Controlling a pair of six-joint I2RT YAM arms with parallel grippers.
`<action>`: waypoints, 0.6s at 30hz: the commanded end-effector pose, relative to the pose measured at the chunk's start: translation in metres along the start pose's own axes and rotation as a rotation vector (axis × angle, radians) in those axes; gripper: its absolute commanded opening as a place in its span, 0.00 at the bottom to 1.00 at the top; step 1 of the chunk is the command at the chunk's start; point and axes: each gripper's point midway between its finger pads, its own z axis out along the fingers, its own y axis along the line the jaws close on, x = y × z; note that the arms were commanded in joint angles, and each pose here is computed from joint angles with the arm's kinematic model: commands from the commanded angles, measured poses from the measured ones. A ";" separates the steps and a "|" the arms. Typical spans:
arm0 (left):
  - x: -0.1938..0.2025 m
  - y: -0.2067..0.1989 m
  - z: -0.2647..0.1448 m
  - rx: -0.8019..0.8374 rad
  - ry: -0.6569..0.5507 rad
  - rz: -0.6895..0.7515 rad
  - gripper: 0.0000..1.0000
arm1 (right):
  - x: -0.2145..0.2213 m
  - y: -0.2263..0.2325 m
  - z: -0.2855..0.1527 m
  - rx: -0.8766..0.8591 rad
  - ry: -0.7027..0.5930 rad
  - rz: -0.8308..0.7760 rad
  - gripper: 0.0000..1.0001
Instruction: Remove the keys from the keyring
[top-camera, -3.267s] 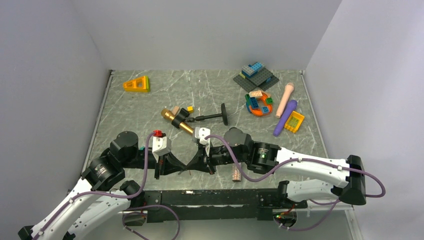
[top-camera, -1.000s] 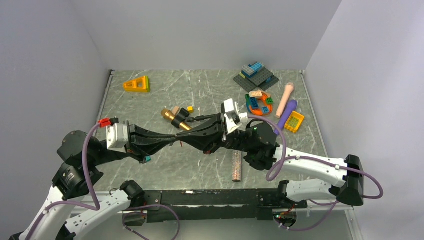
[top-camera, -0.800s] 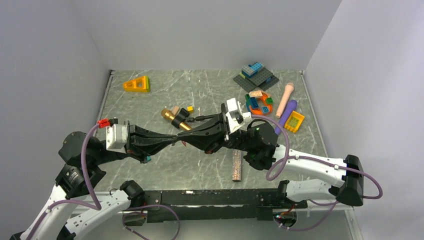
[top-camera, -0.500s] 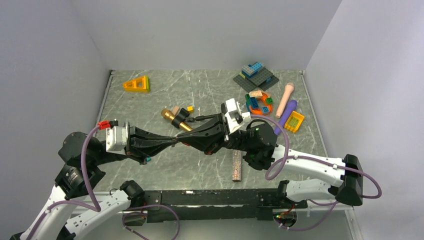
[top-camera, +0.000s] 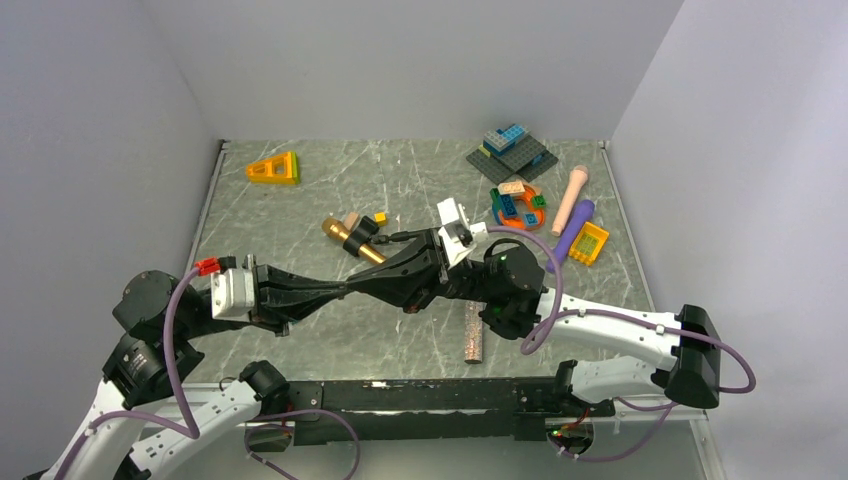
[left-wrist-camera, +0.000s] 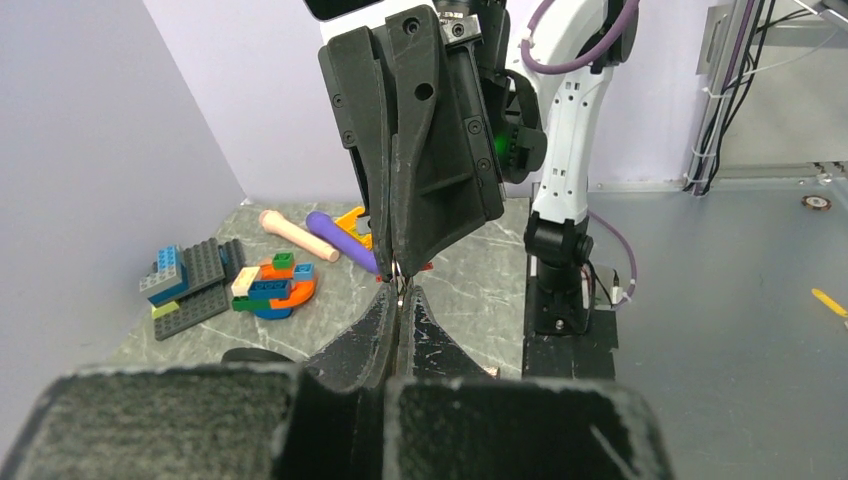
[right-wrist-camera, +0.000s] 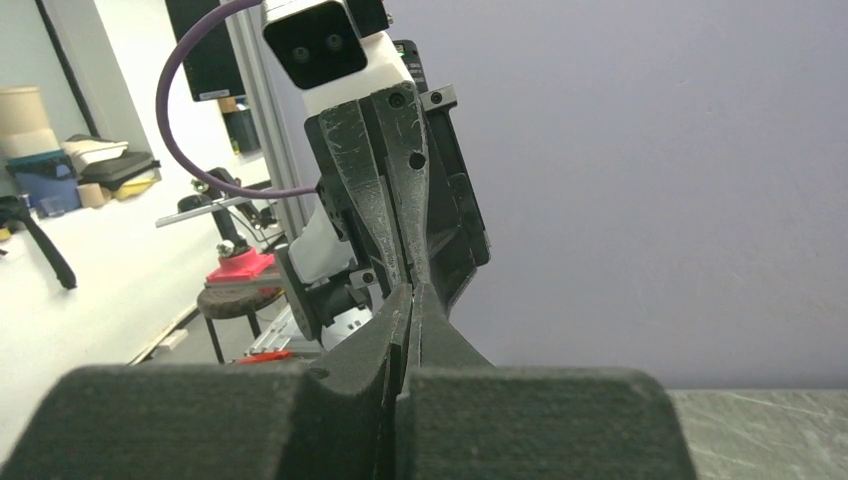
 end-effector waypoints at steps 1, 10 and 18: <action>0.022 0.007 0.004 -0.012 0.056 0.015 0.00 | 0.028 0.002 0.000 -0.008 0.084 0.073 0.00; 0.033 0.007 0.005 -0.005 0.076 0.012 0.00 | 0.024 0.004 -0.007 0.019 0.113 0.063 0.61; 0.040 0.006 0.005 0.009 0.098 0.011 0.00 | 0.011 0.002 -0.034 0.122 0.171 -0.008 0.74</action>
